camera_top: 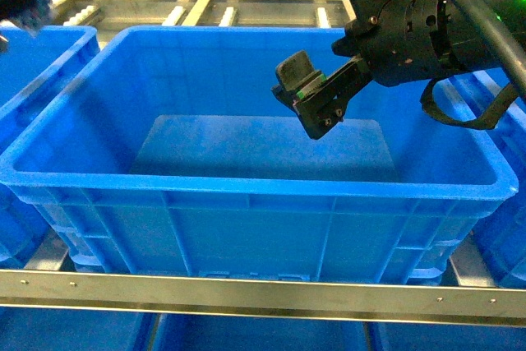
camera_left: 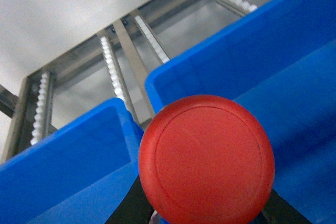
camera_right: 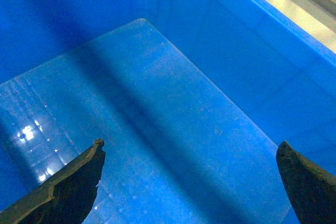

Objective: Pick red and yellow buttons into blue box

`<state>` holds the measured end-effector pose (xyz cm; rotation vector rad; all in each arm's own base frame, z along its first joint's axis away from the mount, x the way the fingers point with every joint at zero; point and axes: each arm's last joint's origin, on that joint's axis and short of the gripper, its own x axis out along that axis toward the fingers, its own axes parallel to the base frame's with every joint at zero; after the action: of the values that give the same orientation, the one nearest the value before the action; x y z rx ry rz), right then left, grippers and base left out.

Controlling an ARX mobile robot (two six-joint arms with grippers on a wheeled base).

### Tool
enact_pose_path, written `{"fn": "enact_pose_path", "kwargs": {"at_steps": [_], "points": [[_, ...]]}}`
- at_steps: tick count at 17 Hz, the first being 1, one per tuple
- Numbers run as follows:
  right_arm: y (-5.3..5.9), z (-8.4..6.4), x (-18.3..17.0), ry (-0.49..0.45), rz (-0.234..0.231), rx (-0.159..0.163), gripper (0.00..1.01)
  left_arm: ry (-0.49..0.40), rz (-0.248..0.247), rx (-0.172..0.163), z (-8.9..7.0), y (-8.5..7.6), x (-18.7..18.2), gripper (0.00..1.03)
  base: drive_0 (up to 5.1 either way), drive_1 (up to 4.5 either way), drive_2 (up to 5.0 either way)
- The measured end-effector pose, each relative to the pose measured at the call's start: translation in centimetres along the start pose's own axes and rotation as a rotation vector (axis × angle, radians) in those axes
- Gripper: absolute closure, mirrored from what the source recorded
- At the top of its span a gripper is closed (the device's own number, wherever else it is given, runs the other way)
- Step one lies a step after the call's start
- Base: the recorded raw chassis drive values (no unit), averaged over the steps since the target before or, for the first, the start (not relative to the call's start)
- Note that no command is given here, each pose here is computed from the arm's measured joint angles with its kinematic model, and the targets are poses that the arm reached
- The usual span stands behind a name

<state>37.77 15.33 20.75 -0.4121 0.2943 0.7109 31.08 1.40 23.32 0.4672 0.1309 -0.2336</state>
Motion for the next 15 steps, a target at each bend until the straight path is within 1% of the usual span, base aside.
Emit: {"fn": "enact_pose_path", "kwargs": {"at_steps": [2,3,4,5,6,7,9,10,12,14,15], "points": [[0.0,0.0,0.0,0.0,0.0,0.0,0.03,0.024,-0.017,0.026,0.2,-0.9,1.6,0.8,0.0,0.0,0.0],[0.0,0.0,0.0,0.0,0.0,0.0,0.03,0.036,-0.028,0.027,0.4,-1.2,2.4,0.8,0.0,0.0,0.0],[0.0,0.0,0.0,-0.001,0.002,-0.001,0.03,0.069,-0.04,0.021,0.6,-1.7,3.1,0.8,0.0,0.0,0.0],[0.0,0.0,0.0,0.0,0.0,0.0,0.03,0.097,-0.075,0.011,0.6,-2.7,3.7,0.8,0.0,0.0,0.0],[0.0,0.0,0.0,0.0,0.0,0.0,0.03,0.118,-0.119,-0.009,0.6,-3.7,4.2,0.8,0.0,0.0,0.0],[0.0,0.0,0.0,0.0,0.0,0.0,0.03,0.146,-0.179,-0.04,0.7,-4.8,4.5,0.8,0.0,0.0,0.0],[0.0,0.0,0.0,0.0,0.001,0.0,0.03,0.167,-0.235,-0.055,1.1,-6.5,4.6,0.8,0.0,0.0,0.0],[0.0,0.0,0.0,-0.001,0.0,0.0,0.03,0.162,-0.229,-0.053,1.2,-6.7,4.6,0.8,0.0,0.0,0.0],[0.0,0.0,0.0,0.0,0.0,0.0,0.03,0.134,-0.192,-0.051,1.4,-6.4,4.7,0.8,0.0,0.0,0.0],[0.0,0.0,0.0,-0.001,0.001,0.0,0.03,0.137,-0.188,-0.055,1.3,-6.4,4.7,0.8,0.0,0.0,0.0],[0.0,0.0,0.0,0.0,0.0,0.0,0.03,0.137,-0.188,-0.055,1.3,-6.4,4.7,0.73,0.0,0.0,0.0]]}}
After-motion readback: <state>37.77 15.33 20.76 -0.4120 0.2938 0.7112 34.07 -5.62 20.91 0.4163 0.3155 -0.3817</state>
